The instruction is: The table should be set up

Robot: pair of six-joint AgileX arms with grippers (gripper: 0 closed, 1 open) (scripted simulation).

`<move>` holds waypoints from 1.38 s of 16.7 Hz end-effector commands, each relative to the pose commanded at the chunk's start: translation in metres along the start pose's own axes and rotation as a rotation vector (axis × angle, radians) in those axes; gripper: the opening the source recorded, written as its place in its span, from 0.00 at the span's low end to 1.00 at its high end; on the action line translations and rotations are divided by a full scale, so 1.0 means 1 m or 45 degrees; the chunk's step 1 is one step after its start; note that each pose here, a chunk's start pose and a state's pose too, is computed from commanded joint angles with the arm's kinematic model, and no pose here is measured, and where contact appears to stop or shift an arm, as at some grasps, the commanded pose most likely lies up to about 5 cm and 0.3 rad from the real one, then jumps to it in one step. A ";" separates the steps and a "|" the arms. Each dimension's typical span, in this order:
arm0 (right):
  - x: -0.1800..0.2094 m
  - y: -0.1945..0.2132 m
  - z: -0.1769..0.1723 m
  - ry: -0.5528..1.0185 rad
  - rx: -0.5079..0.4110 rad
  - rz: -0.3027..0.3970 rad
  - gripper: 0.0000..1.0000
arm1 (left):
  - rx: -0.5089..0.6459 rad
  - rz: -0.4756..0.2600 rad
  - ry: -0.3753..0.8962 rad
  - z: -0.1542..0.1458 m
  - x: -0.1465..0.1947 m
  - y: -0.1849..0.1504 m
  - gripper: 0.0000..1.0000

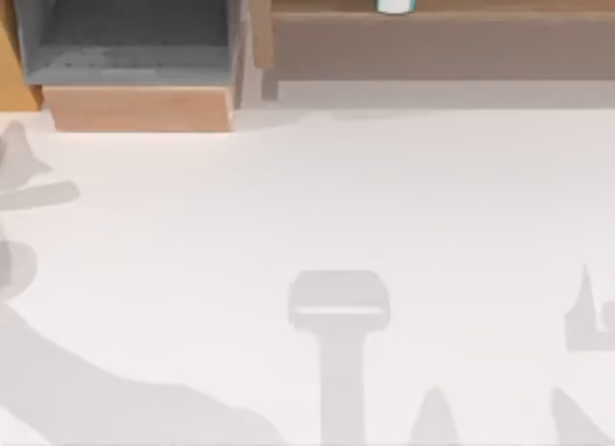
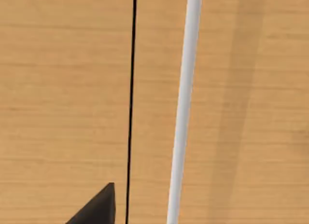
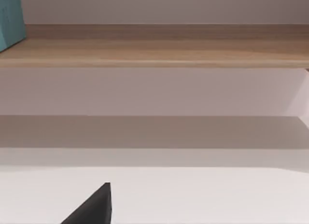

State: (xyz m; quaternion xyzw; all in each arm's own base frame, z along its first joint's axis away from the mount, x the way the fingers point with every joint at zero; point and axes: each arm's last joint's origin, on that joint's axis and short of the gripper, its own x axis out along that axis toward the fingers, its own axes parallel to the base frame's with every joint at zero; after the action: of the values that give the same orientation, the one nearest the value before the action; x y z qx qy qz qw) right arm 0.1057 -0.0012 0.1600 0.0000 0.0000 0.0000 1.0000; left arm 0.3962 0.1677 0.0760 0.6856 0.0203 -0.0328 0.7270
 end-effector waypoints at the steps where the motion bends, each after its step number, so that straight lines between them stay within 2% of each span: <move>1: 0.000 0.000 0.000 0.000 0.000 0.000 1.00 | -0.029 -0.013 -0.019 0.009 0.000 0.001 1.00; 3: 0.000 0.000 0.000 0.000 0.000 0.000 1.00 | -0.131 -0.066 -0.081 0.042 0.002 0.002 1.00; 5: 0.000 0.000 0.000 0.000 0.000 0.000 1.00 | -0.276 -0.151 -0.160 0.089 0.004 0.000 1.00; 10: 0.000 0.000 0.000 0.000 0.000 0.000 1.00 | -0.683 -0.413 -0.328 0.245 0.000 -0.006 1.00; 12: 0.000 0.000 0.000 0.000 0.000 0.000 1.00 | -0.835 -0.512 -0.340 0.307 -0.010 -0.011 1.00; 14: 0.000 0.000 0.000 0.000 0.000 0.000 1.00 | -0.982 -0.563 -0.318 0.365 -0.018 -0.012 1.00; 16: 0.000 0.000 0.000 0.000 0.000 0.000 1.00 | -1.141 -0.544 -0.281 0.416 -0.022 -0.006 1.00; 18: 0.000 0.000 0.000 0.000 0.000 0.000 1.00 | -1.317 -0.465 -0.239 0.461 -0.020 0.007 1.00; 21: 0.000 0.000 0.000 0.000 0.000 0.000 1.00 | -1.589 -0.278 -0.185 0.509 -0.012 0.038 1.00; 23: 0.000 0.000 0.000 0.000 0.000 0.000 1.00 | -1.749 -0.138 -0.155 0.527 -0.004 0.062 1.00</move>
State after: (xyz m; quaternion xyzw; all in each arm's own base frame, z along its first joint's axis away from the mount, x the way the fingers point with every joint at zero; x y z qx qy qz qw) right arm 0.1057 -0.0012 0.1600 0.0000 0.0000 0.0000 1.0000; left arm 0.3890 -0.3551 0.1691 0.0647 0.0299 -0.0872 0.9936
